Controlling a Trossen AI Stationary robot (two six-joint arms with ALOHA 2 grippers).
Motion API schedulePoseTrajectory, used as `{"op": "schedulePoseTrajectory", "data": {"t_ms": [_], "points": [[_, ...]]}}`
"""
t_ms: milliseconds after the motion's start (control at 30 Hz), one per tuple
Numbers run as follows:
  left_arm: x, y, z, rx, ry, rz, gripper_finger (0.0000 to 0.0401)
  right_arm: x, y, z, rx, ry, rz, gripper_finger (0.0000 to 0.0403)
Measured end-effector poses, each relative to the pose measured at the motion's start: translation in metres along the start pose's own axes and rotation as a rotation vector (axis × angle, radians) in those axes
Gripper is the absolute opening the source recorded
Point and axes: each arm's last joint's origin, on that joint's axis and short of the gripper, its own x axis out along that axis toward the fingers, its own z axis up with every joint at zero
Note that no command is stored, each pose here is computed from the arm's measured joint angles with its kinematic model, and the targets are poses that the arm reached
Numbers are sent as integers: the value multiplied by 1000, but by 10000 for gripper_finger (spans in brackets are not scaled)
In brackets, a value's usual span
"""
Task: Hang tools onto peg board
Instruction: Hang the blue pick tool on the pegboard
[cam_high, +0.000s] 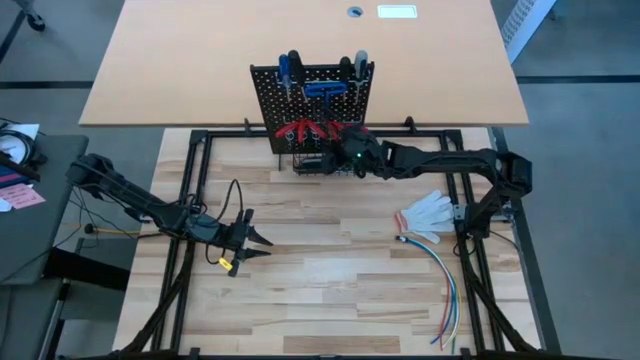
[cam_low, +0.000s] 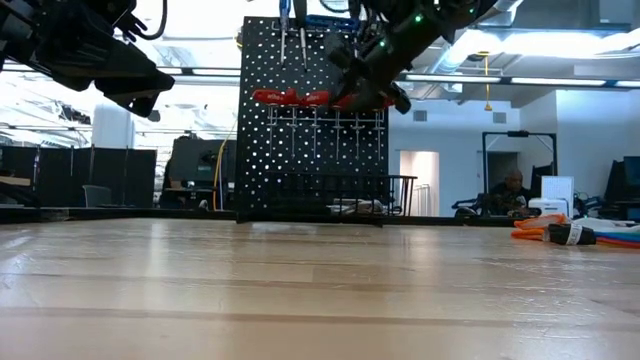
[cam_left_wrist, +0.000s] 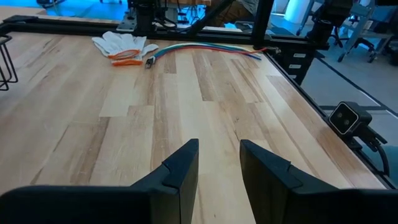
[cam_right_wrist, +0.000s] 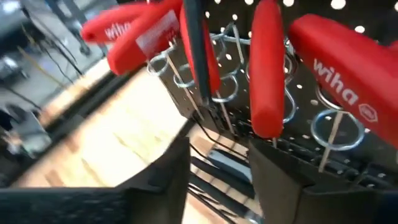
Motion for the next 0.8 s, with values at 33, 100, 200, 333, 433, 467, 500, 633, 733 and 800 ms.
{"op": "schedulePoseTrajectory", "data": {"t_ms": [33,100,200,333,433,467,500,633,733,800], "points": [[0,0,0,0,1,0,111,0,1,-1,-31,8,3,168],[0,0,0,0,1,0,111,-4,3,-2,-90,13,10,191],[0,0,0,0,0,0,111,-14,7,2,-131,5,34,214],[0,0,0,0,0,0,111,-33,11,7,-174,2,63,220],[0,0,0,0,-1,0,111,-52,15,9,-192,16,85,216],[0,0,0,0,-2,0,111,-59,17,9,-201,20,96,213],[0,0,0,0,-2,0,111,-66,19,9,-219,21,114,210],[0,0,1,3,-12,-2,111,-87,42,5,-374,-39,242,183],[0,0,3,23,-30,-4,111,-91,68,7,-463,-257,299,146],[0,-1,4,28,-41,-5,111,-89,82,11,-515,-409,237,114]]}}
